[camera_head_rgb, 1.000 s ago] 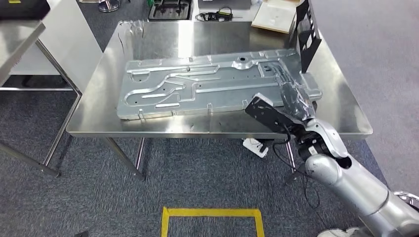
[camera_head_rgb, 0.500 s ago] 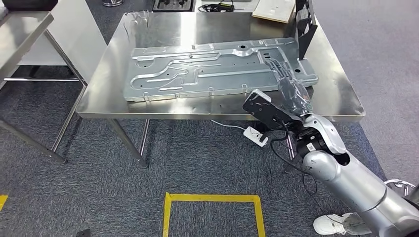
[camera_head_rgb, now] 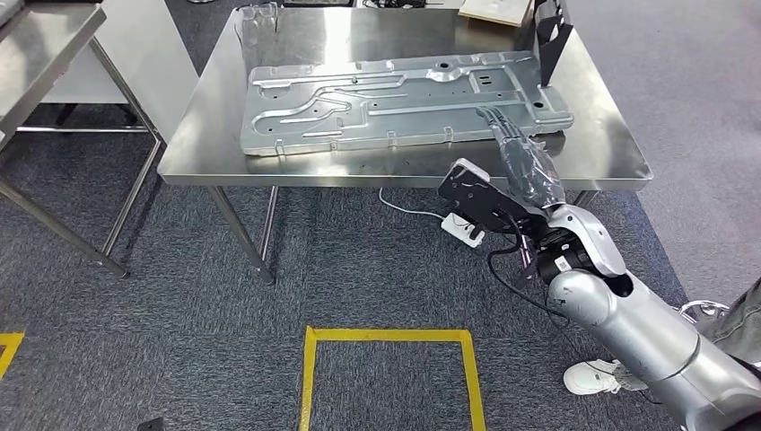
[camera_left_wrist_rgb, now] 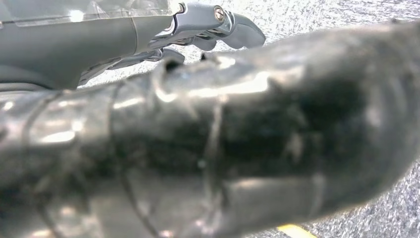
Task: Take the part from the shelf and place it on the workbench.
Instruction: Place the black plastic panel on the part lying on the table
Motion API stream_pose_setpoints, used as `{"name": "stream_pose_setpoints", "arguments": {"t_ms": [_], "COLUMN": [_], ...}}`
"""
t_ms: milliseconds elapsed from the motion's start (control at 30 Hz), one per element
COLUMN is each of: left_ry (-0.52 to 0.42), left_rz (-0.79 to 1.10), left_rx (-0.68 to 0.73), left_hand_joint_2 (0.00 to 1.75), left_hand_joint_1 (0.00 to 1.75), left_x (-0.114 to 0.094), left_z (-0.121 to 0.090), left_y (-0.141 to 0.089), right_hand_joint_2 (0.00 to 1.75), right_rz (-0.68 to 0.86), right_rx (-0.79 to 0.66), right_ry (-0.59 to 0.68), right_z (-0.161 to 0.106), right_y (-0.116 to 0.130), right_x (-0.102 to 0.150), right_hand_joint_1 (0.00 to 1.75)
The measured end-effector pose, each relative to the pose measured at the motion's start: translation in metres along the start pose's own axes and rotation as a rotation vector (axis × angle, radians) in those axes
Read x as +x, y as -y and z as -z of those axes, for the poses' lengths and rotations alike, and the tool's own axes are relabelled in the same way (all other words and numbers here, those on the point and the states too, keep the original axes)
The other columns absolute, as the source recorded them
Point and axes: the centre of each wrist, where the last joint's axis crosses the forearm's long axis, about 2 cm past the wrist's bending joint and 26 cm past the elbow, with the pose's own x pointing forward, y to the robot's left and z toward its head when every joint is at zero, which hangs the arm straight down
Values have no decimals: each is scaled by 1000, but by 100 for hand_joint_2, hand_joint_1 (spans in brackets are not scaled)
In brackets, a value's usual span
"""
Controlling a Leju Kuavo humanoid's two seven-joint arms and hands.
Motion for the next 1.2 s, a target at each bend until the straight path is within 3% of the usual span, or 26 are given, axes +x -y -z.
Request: {"name": "stream_pose_setpoints", "arguments": {"t_ms": [567, 867, 1200], "left_ry": [19, -54, -59], "left_rz": [-16, 0, 7], "left_rx": [-10, 13, 10], "left_hand_joint_2": [0, 0, 0], "left_hand_joint_1": [0, 0, 0], "left_x": [-3, -5, -8], "left_z": [-3, -5, -7], "left_y": [5, 7, 9], "right_hand_joint_2": [0, 0, 0], "right_rz": [104, 207, 190], "right_rx": [55, 137, 93], "right_ry": [-9, -133, -184], "right_z": [7, -11, -15], "right_y": [2, -23, -20], "right_x": [2, -29, -40], "right_hand_joint_1": [0, 0, 0]}}
